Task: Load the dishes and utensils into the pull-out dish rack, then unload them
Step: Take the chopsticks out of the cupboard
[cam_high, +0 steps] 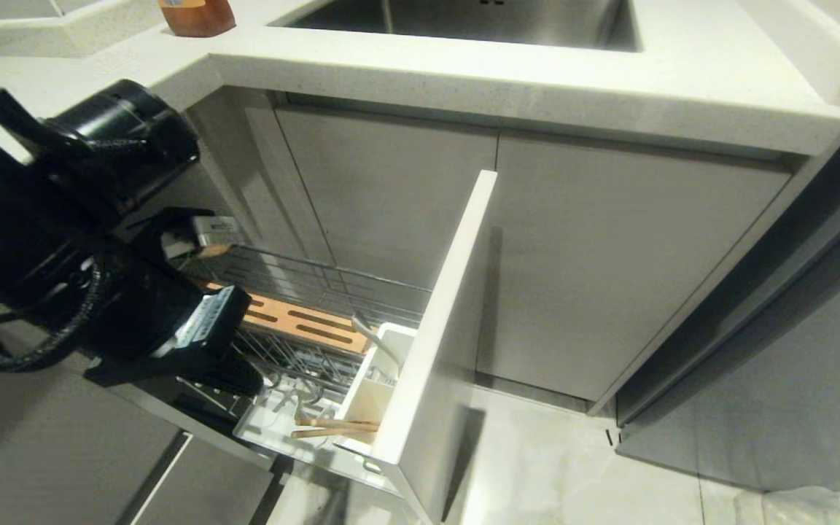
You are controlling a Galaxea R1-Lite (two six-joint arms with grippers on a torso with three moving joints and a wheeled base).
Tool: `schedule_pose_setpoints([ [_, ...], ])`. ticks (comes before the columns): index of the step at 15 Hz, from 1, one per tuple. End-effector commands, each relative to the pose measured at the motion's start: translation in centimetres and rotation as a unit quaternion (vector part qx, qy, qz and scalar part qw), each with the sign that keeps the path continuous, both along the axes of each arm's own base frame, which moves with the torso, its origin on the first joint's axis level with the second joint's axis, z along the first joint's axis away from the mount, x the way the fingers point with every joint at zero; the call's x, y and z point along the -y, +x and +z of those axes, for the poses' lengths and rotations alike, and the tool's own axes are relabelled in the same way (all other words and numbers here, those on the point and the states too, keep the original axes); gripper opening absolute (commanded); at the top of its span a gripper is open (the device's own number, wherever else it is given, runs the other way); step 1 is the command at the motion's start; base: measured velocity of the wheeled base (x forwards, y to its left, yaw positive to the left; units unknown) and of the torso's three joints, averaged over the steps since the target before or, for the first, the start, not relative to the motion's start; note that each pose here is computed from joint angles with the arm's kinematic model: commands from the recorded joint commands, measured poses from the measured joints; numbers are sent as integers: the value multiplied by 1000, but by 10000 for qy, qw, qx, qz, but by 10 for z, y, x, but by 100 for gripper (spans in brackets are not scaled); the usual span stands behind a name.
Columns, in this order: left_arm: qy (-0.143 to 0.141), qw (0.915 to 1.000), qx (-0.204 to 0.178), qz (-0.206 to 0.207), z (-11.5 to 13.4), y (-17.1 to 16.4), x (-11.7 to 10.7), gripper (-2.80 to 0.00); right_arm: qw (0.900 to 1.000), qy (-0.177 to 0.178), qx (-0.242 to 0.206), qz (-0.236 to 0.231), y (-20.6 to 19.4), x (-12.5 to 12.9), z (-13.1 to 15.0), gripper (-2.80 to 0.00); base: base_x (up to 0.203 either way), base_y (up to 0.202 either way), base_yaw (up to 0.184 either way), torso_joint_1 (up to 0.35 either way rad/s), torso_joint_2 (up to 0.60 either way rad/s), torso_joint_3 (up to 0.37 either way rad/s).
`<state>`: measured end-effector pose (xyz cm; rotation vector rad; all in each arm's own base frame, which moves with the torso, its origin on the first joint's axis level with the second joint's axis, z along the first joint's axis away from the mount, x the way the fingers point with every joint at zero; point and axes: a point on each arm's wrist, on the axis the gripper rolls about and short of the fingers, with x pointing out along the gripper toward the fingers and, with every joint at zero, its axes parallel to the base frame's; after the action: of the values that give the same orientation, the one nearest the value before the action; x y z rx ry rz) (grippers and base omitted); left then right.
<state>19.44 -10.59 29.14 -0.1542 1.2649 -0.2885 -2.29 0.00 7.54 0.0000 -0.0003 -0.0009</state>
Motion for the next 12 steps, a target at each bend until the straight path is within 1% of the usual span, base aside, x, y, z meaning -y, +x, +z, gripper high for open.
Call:
schedule_pose_setpoints([
  [1,-25,9980,-624,-47,-22,21,13,-280,10000,0,-9,2,0,0,0,-280,0,0,0,0,0,0],
  [3,63,9948,-1018,-32,-36,30,19,-280,10000,0,-9,-3,0,0,0,-280,0,0,0,0,0,0],
  [4,100,9938,-1106,-24,-40,34,21,0,10000,0,-5,-1,0,0,0,-280,0,0,0,0,0,0],
  [8,219,9906,-1348,23,-55,49,26,0,10000,0,-9,-3,0,0,0,-280,0,0,0,0,0,0],
  [11,352,9860,-1626,80,-73,63,29,0,10000,0,-9,4,0,0,0,-280,0,0,0,0,0,0],
  [12,347,9844,-1717,131,-78,69,28,0,10000,0,-2,-3,0,0,0,-280,0,0,0,0,0,0],
])
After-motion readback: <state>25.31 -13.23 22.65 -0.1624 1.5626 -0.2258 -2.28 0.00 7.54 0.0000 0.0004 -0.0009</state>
